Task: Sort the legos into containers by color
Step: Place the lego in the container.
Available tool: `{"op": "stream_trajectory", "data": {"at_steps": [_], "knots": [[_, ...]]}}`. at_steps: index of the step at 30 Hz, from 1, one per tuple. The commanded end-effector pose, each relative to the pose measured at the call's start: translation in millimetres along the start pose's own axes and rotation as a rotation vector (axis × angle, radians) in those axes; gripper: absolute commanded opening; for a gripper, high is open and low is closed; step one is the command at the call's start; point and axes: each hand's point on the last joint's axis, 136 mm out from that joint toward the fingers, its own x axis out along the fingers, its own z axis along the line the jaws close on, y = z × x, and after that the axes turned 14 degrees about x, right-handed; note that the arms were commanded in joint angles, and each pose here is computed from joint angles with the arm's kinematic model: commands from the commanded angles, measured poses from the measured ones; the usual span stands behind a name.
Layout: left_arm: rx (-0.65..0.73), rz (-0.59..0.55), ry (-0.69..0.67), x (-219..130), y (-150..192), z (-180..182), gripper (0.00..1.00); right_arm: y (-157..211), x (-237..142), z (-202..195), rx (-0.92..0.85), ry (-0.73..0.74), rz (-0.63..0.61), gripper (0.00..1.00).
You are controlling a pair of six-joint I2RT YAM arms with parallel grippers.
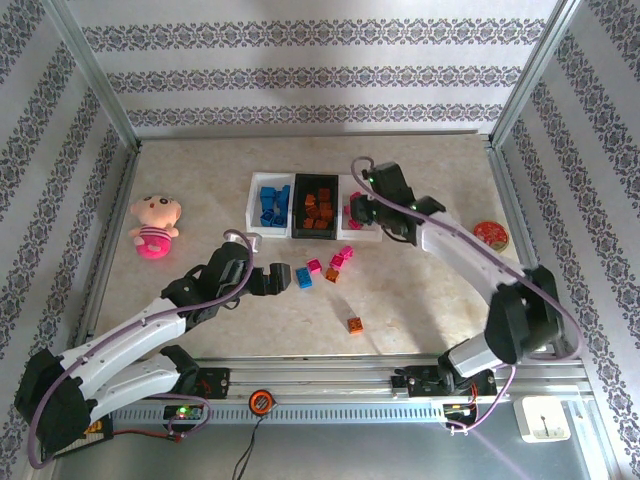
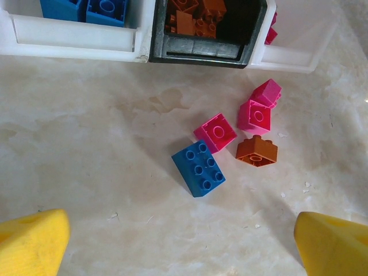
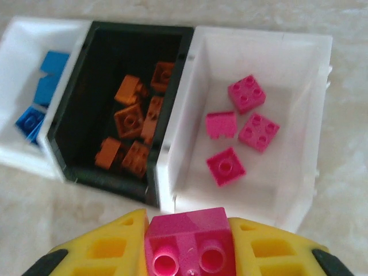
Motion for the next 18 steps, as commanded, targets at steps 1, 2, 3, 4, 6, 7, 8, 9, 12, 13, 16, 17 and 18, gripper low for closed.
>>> {"op": "stream_trajectory", "data": {"at_steps": [1, 2, 3, 4, 6, 7, 8, 9, 12, 13, 16, 17, 18], "knots": [[0.002, -0.025, 0.019, -1, -2, -1, 1.00, -14, 30, -16, 0.050, 0.097, -0.006, 0.24], [0.002, -0.030, 0.020, -2, -2, -1, 1.00, -17, 38, -18, 0.053, 0.114, -0.003, 0.25], [0.001, -0.030, 0.020, -2, -2, -1, 1.00, -19, 47, -20, 0.054, 0.130, 0.002, 0.25], [0.002, -0.030, 0.020, -2, -1, 0, 1.00, -21, 54, -22, 0.057, 0.144, 0.003, 0.25], [0.001, -0.029, 0.017, -2, 0, 1, 1.00, -22, 66, -26, 0.074, 0.169, 0.014, 0.28], [0.002, -0.027, 0.017, -2, 0, 1, 1.00, -23, 70, -27, 0.081, 0.175, 0.015, 0.31], [0.001, -0.024, 0.015, -2, 1, 1, 1.00, -24, 75, -29, 0.090, 0.180, 0.017, 0.37], [-0.001, -0.025, 0.013, -3, 1, 2, 1.00, -25, 78, -30, 0.097, 0.183, 0.019, 0.44], [-0.004, -0.023, 0.007, -3, 2, 3, 1.00, -29, 81, -31, 0.106, 0.185, 0.019, 0.59], [-0.003, -0.025, 0.005, -4, 1, 3, 1.00, -30, 80, -29, 0.108, 0.181, 0.018, 0.61], [-0.006, -0.031, -0.003, -6, 1, 5, 1.00, -33, 67, -24, 0.109, 0.153, 0.007, 0.64], [-0.007, -0.033, -0.006, -6, 1, 6, 1.00, -31, 60, -21, 0.109, 0.139, 0.005, 0.65], [-0.009, -0.037, -0.009, -6, 1, 7, 1.00, -28, 53, -18, 0.107, 0.123, 0.003, 0.66]]}}
